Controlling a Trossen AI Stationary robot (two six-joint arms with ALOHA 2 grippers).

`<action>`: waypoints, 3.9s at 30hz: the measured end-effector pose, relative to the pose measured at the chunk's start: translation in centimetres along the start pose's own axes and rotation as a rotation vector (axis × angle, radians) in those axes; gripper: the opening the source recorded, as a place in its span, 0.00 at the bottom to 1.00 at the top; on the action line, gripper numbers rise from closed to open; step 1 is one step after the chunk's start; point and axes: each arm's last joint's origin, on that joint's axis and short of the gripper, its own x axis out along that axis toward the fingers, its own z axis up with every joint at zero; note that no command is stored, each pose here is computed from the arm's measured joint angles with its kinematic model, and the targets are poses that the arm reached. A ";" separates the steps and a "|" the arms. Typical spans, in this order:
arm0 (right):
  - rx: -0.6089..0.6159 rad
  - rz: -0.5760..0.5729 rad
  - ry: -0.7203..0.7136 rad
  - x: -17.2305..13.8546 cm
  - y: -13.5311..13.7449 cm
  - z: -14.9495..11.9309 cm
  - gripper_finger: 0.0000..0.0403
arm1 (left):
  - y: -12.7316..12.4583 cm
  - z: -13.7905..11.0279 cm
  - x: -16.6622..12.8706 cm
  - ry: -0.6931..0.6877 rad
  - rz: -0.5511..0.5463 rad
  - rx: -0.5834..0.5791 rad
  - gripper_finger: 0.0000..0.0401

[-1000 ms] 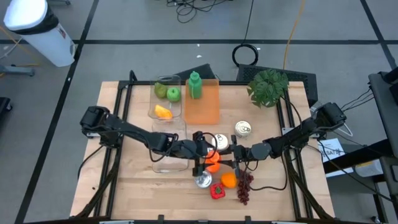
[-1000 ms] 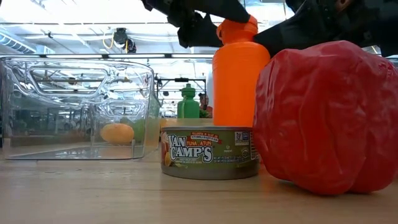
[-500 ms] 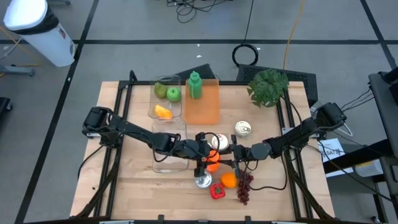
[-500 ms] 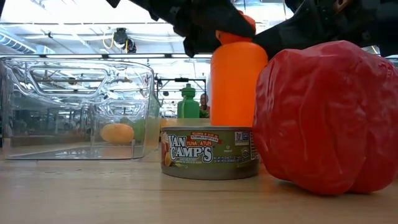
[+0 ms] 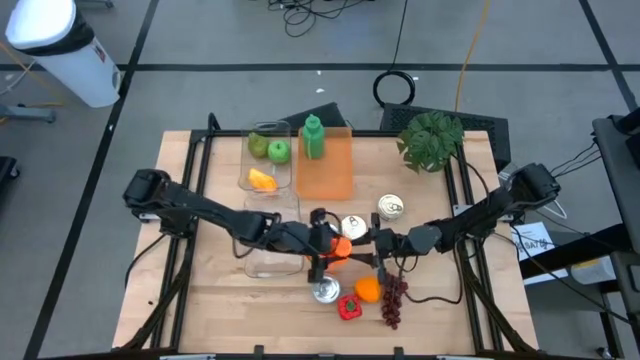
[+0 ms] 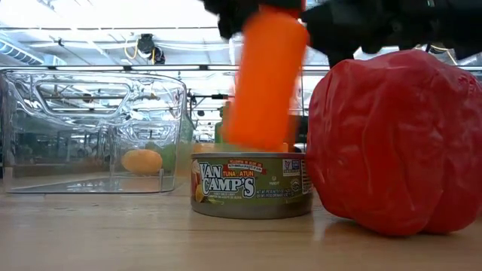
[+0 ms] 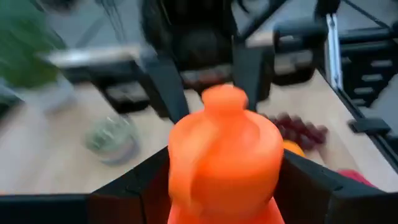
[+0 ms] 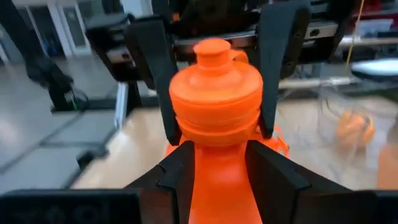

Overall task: Pick & Place Food Item
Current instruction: Put the orange water bottle into the orange bin, then put the red grapes into the top transparent bin

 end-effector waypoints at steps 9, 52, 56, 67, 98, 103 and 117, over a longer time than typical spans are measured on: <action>-0.015 0.012 -0.023 -1.3 -0.2 1.4 0.32 | 3.6 5.1 -5.2 -0.205 0.139 0.077 0.53; -0.063 0.031 -0.037 -2.7 0.0 2.4 0.32 | 27.5 -6.3 2.8 -0.318 0.680 -0.217 0.56; -0.063 0.031 -0.037 -2.7 0.0 2.4 0.32 | 27.5 -7.0 3.4 -0.298 0.678 -0.214 0.56; -0.063 0.031 -0.037 -2.7 0.0 2.4 0.32 | 27.0 -8.2 4.5 -0.256 0.660 -0.215 0.56; -0.063 0.031 -0.037 -2.7 0.0 2.4 0.32 | 25.2 -8.0 5.3 -0.196 0.622 -0.134 0.77; -0.063 0.031 -0.037 -2.7 0.0 2.5 0.32 | 25.2 -7.3 4.7 -0.217 0.649 -0.156 0.78; -0.071 0.028 -0.014 -2.7 -0.1 2.2 0.32 | 22.0 -1.9 -1.8 -0.002 0.629 -0.178 0.77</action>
